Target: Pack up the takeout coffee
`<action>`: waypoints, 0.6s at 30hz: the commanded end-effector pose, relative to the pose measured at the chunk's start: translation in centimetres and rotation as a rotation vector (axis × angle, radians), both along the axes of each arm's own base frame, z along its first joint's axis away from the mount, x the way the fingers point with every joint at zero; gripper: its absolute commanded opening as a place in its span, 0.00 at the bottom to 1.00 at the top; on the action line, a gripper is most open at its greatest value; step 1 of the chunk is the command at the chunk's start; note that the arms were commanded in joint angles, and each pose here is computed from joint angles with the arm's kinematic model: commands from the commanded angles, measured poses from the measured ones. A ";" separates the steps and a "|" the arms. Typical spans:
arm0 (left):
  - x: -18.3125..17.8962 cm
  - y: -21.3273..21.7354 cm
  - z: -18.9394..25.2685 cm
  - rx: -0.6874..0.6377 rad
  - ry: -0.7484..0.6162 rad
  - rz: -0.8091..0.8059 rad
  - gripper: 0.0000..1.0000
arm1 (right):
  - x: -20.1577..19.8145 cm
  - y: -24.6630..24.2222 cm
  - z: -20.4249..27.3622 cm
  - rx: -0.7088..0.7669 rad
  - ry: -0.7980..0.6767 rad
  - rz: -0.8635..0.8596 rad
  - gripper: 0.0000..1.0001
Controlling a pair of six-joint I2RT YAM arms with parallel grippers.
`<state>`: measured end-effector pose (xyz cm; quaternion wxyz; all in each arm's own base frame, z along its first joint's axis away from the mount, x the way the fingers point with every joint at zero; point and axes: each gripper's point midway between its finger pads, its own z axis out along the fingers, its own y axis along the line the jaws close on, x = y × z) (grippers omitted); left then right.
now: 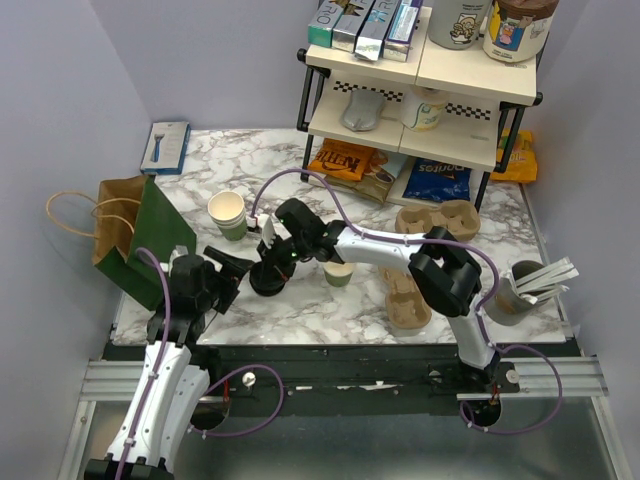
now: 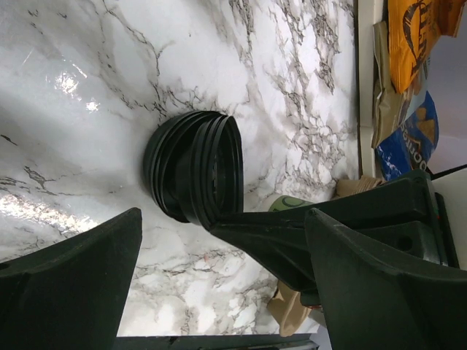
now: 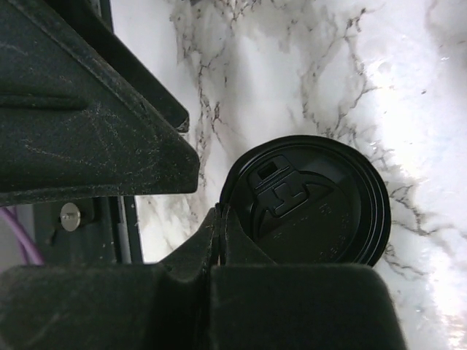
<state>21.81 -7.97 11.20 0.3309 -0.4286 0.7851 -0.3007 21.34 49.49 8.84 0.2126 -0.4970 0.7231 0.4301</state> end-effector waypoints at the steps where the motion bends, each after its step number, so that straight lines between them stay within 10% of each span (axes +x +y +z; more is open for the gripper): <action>1: -0.9 0.0 -0.5 -0.016 0.009 0.007 0.97 | -0.6 0.1 -0.8 -0.034 0.086 -0.028 0.01; 18: -1.8 -0.7 -4.5 -0.116 0.046 0.040 0.77 | 1.3 -0.6 -2.1 -0.069 0.171 -0.229 0.01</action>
